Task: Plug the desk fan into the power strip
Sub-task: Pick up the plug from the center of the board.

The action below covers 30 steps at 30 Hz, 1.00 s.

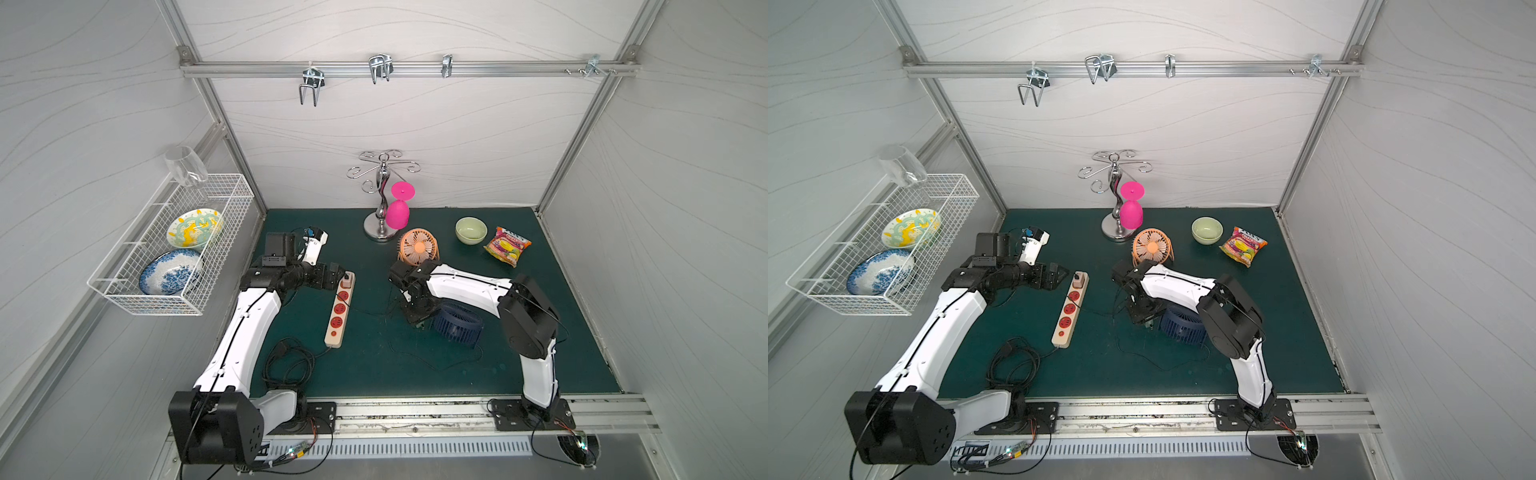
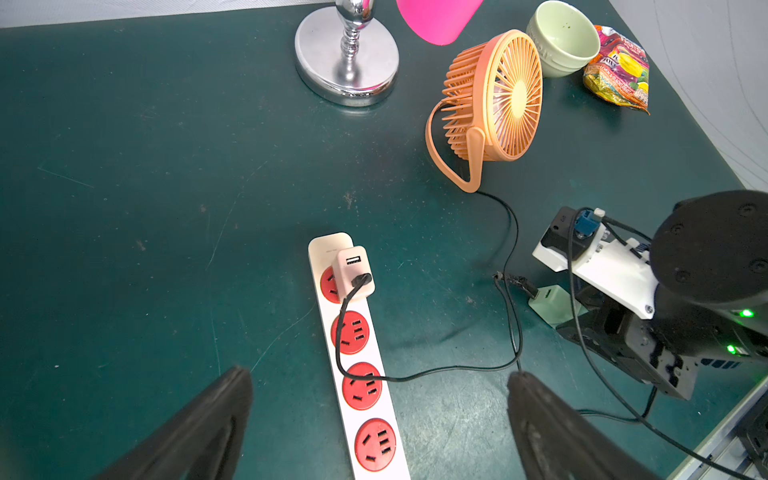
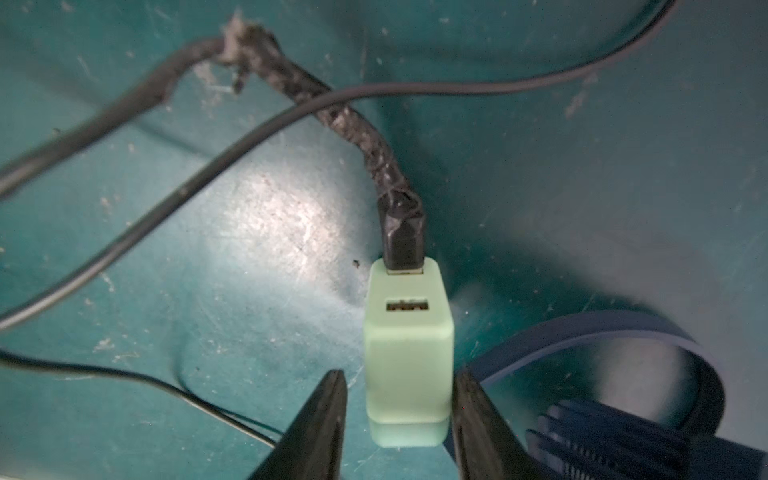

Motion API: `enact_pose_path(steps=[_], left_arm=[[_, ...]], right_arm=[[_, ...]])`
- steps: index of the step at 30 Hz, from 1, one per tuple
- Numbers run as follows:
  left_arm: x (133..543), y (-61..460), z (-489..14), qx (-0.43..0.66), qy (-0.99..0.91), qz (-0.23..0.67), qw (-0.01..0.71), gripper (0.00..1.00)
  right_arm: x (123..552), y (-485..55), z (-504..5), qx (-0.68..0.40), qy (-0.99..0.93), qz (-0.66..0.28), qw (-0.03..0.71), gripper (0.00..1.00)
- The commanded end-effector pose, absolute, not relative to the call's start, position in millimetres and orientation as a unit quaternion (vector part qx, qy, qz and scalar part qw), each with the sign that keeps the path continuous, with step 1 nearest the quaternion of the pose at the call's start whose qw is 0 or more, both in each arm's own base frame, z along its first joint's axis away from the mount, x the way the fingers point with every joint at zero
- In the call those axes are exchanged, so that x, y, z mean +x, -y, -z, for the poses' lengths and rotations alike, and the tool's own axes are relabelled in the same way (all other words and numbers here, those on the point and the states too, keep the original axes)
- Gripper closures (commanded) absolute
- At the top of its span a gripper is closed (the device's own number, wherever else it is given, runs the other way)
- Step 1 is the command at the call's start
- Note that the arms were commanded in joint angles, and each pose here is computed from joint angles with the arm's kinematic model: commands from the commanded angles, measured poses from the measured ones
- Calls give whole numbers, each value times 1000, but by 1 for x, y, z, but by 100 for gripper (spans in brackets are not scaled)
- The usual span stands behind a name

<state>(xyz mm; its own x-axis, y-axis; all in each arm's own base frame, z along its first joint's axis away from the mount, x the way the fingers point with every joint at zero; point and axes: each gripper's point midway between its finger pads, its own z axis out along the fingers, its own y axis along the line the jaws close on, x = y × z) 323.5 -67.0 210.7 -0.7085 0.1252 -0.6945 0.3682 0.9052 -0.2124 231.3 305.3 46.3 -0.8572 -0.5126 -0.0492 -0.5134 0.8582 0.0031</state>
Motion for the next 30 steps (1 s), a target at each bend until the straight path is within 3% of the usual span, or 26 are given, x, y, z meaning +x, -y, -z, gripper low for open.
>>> enact_pose_path(steps=[1, 4, 6, 20, 30], left_arm=[[330, 68, -225, 137, -895, 175, 386, 0], [329, 66, -227, 137, -897, 171, 384, 0], [330, 65, -225, 136, -898, 165, 384, 0], [328, 67, -233, 142, -893, 181, 388, 0], [317, 93, -257, 216, -862, 235, 394, 3]], right_arm=[[224, -308, -43, -286, -958, -8, 1, 62], [219, -318, -46, -307, -951, -31, -1, 74], [211, -331, -48, -339, -940, -49, 6, 77], [148, -357, -64, -504, -855, -100, -67, 84], [174, -352, -133, -486, -841, -238, -5, 83]])
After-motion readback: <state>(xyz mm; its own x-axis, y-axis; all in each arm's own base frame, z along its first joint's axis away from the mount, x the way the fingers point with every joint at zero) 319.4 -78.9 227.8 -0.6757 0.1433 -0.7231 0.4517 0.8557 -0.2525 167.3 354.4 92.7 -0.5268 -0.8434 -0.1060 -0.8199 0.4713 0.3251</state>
